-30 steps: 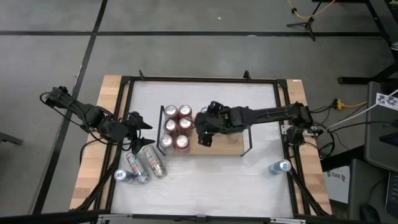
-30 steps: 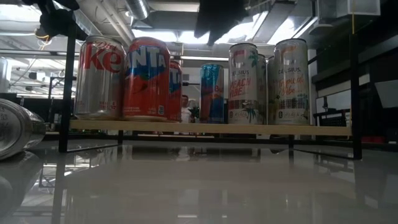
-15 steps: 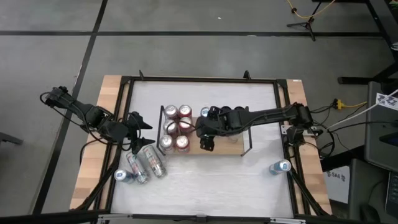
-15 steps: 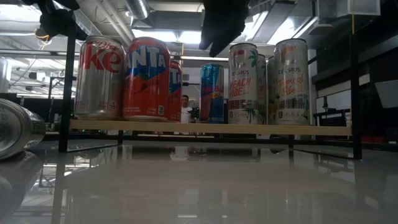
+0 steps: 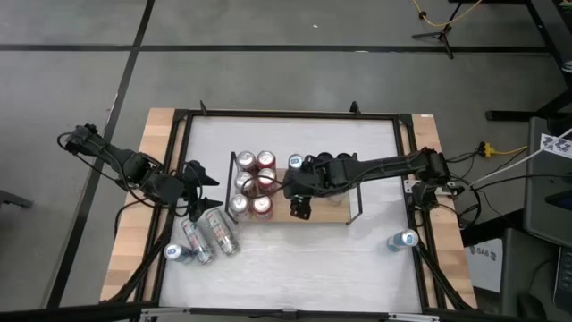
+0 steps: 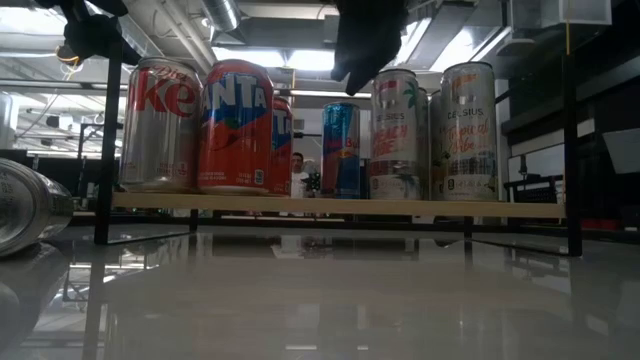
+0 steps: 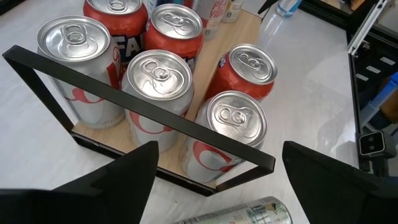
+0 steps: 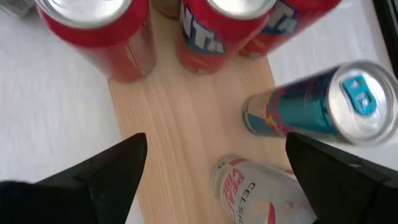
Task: Place canned beverage on shelf
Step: Put the left blue soda can on the shelf and align with the other soda cans
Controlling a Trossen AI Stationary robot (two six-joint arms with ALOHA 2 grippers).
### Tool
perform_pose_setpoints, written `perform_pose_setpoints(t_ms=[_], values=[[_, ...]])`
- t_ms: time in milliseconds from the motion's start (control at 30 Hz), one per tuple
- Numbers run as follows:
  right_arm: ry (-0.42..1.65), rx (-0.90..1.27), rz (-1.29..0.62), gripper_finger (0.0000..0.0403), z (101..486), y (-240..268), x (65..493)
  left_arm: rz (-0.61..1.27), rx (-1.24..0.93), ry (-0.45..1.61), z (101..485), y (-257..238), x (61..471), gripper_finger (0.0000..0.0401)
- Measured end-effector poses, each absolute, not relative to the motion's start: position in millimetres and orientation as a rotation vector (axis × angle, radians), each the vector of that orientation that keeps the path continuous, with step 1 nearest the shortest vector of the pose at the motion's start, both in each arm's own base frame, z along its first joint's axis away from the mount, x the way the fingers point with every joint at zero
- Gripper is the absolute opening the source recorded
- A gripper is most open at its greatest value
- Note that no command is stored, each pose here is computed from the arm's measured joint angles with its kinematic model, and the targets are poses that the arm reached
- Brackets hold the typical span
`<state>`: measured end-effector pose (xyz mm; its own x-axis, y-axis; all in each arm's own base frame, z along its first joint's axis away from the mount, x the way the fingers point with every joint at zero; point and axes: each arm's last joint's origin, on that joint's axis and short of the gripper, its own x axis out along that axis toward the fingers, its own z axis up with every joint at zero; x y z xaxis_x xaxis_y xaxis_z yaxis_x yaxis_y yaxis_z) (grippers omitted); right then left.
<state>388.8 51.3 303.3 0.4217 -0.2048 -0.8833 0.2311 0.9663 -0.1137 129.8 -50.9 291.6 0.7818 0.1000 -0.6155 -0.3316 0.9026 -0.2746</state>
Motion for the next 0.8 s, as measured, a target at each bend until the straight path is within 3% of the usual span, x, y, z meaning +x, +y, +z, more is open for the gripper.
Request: perform_pose_setpoints(t_ms=[800], values=[[1.176, 0.140, -0.164, 0.0381, 301.1, 55.4, 385.0, 0.240, -0.384, 0.634, 291.6, -50.9, 129.9, 0.0336]])
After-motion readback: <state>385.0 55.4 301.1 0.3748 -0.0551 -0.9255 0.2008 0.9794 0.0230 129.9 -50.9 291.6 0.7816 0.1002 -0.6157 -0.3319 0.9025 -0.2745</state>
